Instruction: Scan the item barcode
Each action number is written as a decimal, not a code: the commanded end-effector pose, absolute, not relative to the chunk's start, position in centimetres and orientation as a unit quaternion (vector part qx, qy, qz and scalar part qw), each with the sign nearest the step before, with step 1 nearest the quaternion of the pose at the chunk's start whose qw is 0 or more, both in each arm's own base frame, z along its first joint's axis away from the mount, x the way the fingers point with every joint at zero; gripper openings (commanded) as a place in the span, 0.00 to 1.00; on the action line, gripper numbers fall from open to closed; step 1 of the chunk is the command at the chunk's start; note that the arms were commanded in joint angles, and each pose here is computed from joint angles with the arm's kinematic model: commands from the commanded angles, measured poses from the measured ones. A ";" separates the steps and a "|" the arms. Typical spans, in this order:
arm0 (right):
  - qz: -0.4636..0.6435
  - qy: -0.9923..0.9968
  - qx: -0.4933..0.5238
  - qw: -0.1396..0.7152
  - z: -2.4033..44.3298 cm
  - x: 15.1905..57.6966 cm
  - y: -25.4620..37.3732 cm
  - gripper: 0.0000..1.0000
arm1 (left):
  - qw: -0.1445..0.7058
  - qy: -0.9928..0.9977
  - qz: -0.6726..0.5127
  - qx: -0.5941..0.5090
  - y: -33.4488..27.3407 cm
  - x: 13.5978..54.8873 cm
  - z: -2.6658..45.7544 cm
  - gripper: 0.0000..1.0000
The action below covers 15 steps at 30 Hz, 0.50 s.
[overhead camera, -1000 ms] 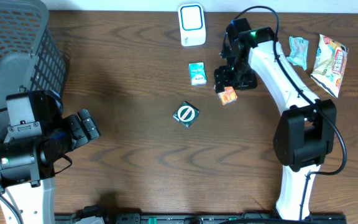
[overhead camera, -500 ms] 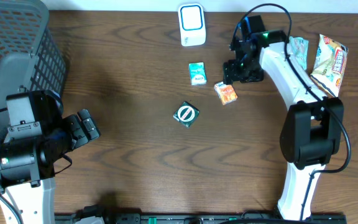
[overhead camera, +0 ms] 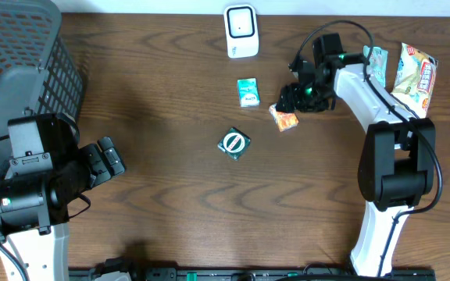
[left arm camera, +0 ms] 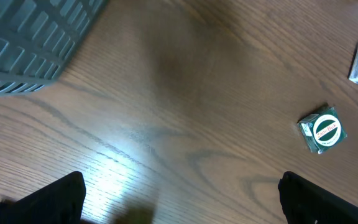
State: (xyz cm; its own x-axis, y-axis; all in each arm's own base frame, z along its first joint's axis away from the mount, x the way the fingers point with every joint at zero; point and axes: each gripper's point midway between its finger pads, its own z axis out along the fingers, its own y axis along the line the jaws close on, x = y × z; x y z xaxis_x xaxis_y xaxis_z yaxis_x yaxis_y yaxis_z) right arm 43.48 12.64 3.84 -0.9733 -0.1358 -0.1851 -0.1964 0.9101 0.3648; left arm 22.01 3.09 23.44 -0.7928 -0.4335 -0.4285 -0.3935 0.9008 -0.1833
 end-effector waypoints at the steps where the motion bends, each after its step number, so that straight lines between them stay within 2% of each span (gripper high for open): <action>1: 0.209 0.973 -0.075 0.067 2.5 42.8 12.8 0.64 | 0.235 0.944 -0.035 -0.228 3.5 21.9 23.3 0.97; 6: 0.215 0.972 -0.071 0.069 0.6 42.2 12.9 0.61 | 0.235 0.944 -0.035 -0.228 3.5 21.9 23.3 0.98; 11: 0.216 0.972 -0.069 0.061 -0.3 41.4 12.8 0.44 | 0.235 0.944 -0.035 -0.228 3.5 21.9 23.3 0.98; 15: 0.223 0.971 -0.069 0.058 -0.3 41.2 13.0 0.43 | 0.235 0.944 -0.035 -0.228 3.5 21.9 23.3 0.98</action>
